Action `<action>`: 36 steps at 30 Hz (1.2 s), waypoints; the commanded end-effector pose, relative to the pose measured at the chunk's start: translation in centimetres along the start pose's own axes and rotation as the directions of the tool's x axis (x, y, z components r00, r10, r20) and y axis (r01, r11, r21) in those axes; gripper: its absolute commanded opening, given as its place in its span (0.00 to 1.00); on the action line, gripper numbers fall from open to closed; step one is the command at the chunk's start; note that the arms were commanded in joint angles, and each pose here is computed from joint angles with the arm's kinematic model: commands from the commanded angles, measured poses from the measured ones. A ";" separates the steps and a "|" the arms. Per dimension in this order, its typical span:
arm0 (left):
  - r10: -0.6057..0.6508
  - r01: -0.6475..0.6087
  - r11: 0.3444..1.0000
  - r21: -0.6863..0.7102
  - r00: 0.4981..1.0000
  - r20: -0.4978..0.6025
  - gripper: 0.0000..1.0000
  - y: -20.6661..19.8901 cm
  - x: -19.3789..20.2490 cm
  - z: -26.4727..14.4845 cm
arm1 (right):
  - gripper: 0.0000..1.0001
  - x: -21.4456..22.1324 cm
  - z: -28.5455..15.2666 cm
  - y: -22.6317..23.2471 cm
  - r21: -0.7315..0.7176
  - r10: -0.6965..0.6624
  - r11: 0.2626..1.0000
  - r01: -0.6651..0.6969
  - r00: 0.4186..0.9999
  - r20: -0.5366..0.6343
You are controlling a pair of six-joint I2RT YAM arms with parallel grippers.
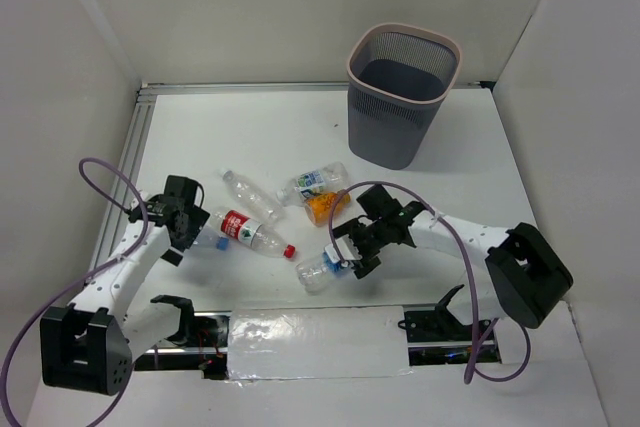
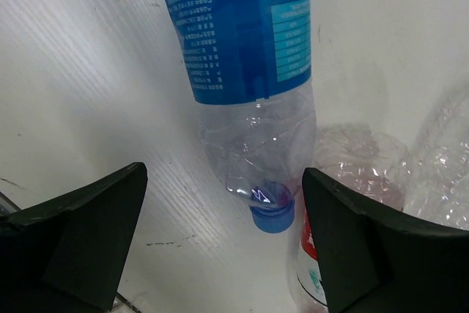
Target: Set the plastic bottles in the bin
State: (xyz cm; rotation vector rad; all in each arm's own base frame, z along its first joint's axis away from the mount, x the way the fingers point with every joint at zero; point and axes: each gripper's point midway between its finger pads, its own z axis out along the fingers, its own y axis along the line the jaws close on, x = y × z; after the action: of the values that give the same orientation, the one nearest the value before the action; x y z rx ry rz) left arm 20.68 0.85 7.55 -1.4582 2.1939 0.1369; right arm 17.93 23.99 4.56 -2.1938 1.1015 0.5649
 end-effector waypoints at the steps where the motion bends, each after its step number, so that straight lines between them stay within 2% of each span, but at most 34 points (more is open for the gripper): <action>1: -0.025 0.025 0.999 -0.044 1.000 0.006 1.00 0.6 -0.2 0.8 | 0.80 0.6 0.8 0.5 -0.011 -0.058 0.998 0.058 0.998 -0.007; 7: 0.021 -0.021 0.999 -0.032 1.000 -0.018 1.00 -0.1 -0.4 2.2 | 0.67 1.1 1.1 1.1 -0.029 -0.046 0.999 0.046 0.999 -0.003; 12: 0.057 -0.057 0.998 -0.005 0.998 -0.015 1.00 -1.2 -1.0 3.4 | 0.47 0.9 0.9 1.1 -0.051 -0.029 0.998 0.029 1.000 -0.007; 13: 0.073 -0.073 0.997 -0.006 0.997 -0.016 1.00 -1.2 -1.0 3.6 | 0.39 0.7 0.7 1.5 -0.075 -0.012 0.997 0.012 1.000 -0.002; 17: 0.099 -0.100 0.994 -0.043 0.995 -0.035 1.00 -1.1 -0.9 4.4 | 0.19 -3.5 -1.6 -0.5 -0.094 0.011 0.996 0.000 0.994 0.106; 19: 0.106 -0.108 0.992 -0.061 0.993 -0.047 1.00 -0.9 -0.6 4.8 | 0.17 -7.5 -3.8 -3.0 -0.057 0.003 0.998 0.010 0.977 0.213; 23: 0.084 -0.086 0.996 -0.021 0.995 -0.047 1.00 -1.6 -0.3 5.2 | 0.17 -13.9 -7.9 -8.3 0.085 -0.042 0.996 0.014 0.938 0.345; 24: 0.080 -0.080 0.997 -0.004 0.996 -0.047 1.00 -2.1 -0.3 5.4 | 0.17 -15.0 -8.7 -9.3 0.095 -0.002 0.995 -0.035 0.929 0.371; 26: 0.094 -0.095 0.995 -0.013 0.994 -0.053 1.00 -2.1 -0.2 5.8 | 0.17 -18.1 -11.9 -13.3 0.219 -0.076 0.976 -0.020 0.905 0.418; 27: 0.095 -0.095 0.995 -0.015 0.994 -0.054 1.00 -2.2 -0.1 6.1 | 0.16 -18.8 -13.2 -14.6 0.241 -0.030 0.967 -0.088 0.895 0.446; 28: 0.098 -0.100 0.995 -0.024 0.993 -0.060 0.98 -2.0 0.1 6.3 | 0.16 -20.1 -14.5 -15.8 0.280 -0.051 0.956 -0.093 0.881 0.470; 29: 0.099 -0.100 0.995 -0.026 0.993 -0.061 0.95 -2.1 0.1 6.5 | 0.16 -21.3 -17.3 -19.3 0.414 -0.136 0.907 -0.078 0.876 0.462; 30: 0.104 -0.107 0.993 -0.041 0.992 -0.071 0.85 -1.9 0.4 6.8 | 0.16 -22.1 -19.1 -20.8 0.472 -0.152 0.876 -0.102 0.869 0.470; 31: 0.104 -0.107 0.994 -0.037 0.991 -0.079 0.78 -1.9 0.5 6.8 | 0.16 -22.2 -20.8 -22.5 0.503 -0.111 0.844 -0.184 0.858 0.501; 32: 0.104 -0.108 0.993 -0.038 0.991 -0.079 0.73 -2.0 0.6 7.0 | 0.16 -23.2 -24.0 -25.5 0.617 -0.175 0.763 -0.192 0.857 0.484; 33: 0.104 -0.108 0.993 -0.038 0.991 -0.079 0.69 -2.0 0.6 7.0 | 0.16 -23.2 -25.7 -27.2 0.667 -0.180 0.710 -0.224 0.858 0.480; 34: 0.107 -0.111 0.993 -0.040 0.990 -0.092 0.61 -1.7 0.9 7.0 | 0.16 -22.5 -27.7 -28.9 0.700 -0.144 0.648 -0.301 0.853 0.501; 35: 0.112 -0.115 0.993 -0.030 0.990 -0.086 0.59 -1.9 0.8 6.8 | 0.16 -21.8 -30.3 -31.4 0.757 -0.143 0.559 -0.338 0.860 0.490; 36: 0.112 -0.115 0.993 -0.030 0.990 -0.086 0.56 -1.6 0.9 6.8 | 0.16 -20.7 -32.0 -32.7 0.785 -0.134 0.505 -0.359 0.866 0.482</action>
State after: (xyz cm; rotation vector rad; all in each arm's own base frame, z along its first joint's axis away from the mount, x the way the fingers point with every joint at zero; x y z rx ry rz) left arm 25.30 1.86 2.48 -1.3804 2.3168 0.1410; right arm 30.99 31.50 43.34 -1.3247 0.9257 0.5410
